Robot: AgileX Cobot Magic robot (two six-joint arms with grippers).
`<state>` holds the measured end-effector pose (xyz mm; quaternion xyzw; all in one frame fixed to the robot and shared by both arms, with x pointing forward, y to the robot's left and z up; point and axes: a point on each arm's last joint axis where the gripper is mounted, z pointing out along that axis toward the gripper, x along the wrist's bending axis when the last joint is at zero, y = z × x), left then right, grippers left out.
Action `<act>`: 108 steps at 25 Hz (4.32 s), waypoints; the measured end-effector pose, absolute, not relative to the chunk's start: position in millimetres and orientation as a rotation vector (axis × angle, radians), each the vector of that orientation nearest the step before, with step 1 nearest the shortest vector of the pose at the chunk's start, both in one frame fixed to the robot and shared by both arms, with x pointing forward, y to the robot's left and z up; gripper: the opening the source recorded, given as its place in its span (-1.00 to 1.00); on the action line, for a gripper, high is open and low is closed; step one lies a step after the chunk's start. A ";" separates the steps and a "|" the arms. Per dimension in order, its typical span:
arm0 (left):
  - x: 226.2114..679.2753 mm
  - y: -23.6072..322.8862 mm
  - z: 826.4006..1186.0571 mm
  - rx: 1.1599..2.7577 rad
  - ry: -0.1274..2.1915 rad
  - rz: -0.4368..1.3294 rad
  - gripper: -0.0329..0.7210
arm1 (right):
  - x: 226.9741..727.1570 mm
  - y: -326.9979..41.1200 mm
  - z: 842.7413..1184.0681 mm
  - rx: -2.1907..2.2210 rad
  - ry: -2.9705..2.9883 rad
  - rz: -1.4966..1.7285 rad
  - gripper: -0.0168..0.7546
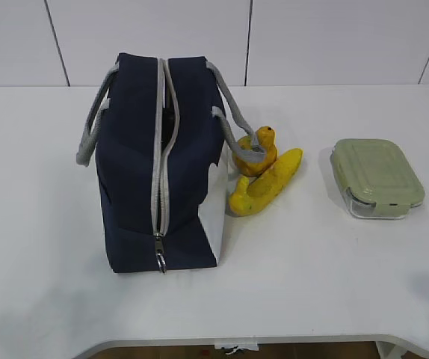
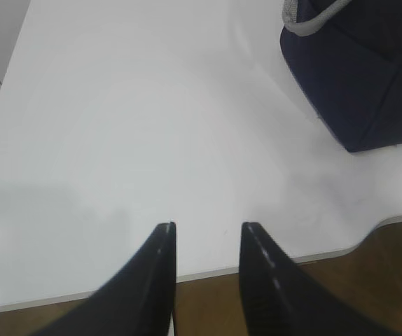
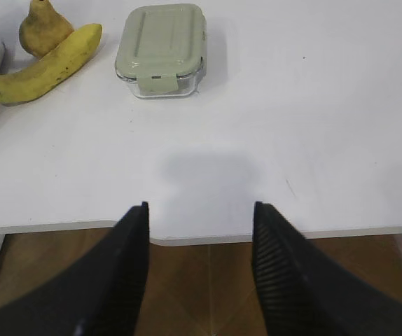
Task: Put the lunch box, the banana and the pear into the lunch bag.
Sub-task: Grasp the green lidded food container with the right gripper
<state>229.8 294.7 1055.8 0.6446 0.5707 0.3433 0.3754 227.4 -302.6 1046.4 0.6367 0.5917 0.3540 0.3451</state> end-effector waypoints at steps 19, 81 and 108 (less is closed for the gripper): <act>229.8 294.7 1055.8 1.650 1.461 0.878 -0.28 | 229.8 -302.6 1050.2 1.660 1.543 0.912 0.03; 229.8 294.0 1055.8 1.647 1.457 0.869 -0.28 | 560.8 -449.8 977.5 2.439 1.753 1.476 -0.02; 229.8 293.9 1055.8 1.647 1.457 0.869 -0.28 | 609.8 -431.8 940.0 2.359 1.954 1.501 0.58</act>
